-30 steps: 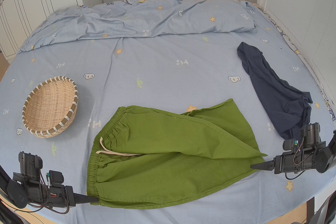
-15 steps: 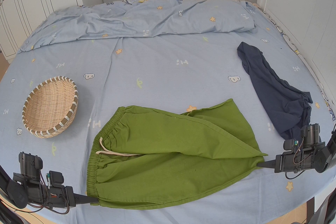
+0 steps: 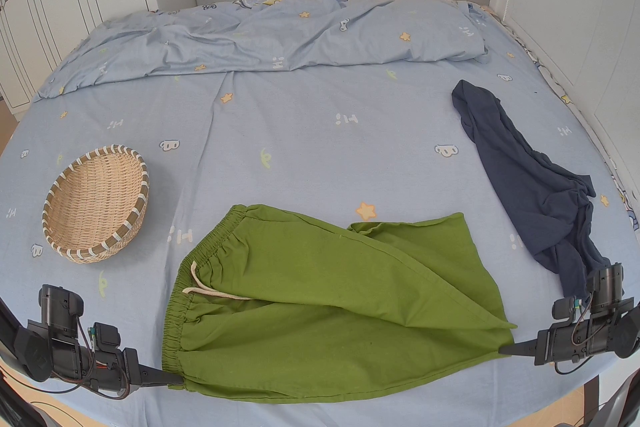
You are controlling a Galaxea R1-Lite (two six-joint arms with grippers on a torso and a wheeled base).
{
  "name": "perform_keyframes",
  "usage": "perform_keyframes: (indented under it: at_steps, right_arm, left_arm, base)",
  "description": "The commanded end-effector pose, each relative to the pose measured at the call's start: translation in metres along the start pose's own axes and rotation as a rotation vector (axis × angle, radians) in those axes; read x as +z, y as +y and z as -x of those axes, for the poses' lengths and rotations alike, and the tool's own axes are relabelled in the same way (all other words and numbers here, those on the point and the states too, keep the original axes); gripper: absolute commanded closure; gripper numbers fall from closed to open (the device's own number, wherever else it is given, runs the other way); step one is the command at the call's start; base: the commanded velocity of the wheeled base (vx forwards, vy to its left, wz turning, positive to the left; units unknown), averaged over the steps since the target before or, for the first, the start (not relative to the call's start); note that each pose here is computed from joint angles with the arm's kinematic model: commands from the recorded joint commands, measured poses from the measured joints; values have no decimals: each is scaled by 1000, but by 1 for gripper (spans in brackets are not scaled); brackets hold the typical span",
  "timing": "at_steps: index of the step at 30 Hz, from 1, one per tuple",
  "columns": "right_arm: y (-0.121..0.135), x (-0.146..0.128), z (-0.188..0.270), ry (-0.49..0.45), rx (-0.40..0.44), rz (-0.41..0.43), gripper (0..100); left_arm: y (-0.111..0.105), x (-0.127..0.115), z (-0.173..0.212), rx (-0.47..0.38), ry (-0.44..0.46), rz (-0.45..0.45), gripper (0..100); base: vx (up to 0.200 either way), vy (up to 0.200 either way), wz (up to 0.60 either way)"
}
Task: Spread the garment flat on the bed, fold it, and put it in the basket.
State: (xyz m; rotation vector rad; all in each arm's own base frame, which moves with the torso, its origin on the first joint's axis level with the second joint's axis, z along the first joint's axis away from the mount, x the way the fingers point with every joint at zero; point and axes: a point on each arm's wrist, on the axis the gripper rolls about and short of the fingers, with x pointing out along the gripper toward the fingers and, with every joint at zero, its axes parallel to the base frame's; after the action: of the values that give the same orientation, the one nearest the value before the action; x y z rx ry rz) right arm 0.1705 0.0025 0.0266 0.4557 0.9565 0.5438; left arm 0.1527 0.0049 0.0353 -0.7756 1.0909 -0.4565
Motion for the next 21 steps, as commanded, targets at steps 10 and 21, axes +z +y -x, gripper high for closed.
perform_keyframes:
  at_steps: [10,21]
  right_arm:
    - [3,-28,19,55,-36,-104,100]
    - [2,-30,14,87,-30,-118,100]
  left_arm:
    - [1,12,1,30,69,6,100]
    - [-1,7,1,49,139,41,100]
  base:
    - [0,0,0]
    - [0,0,0]
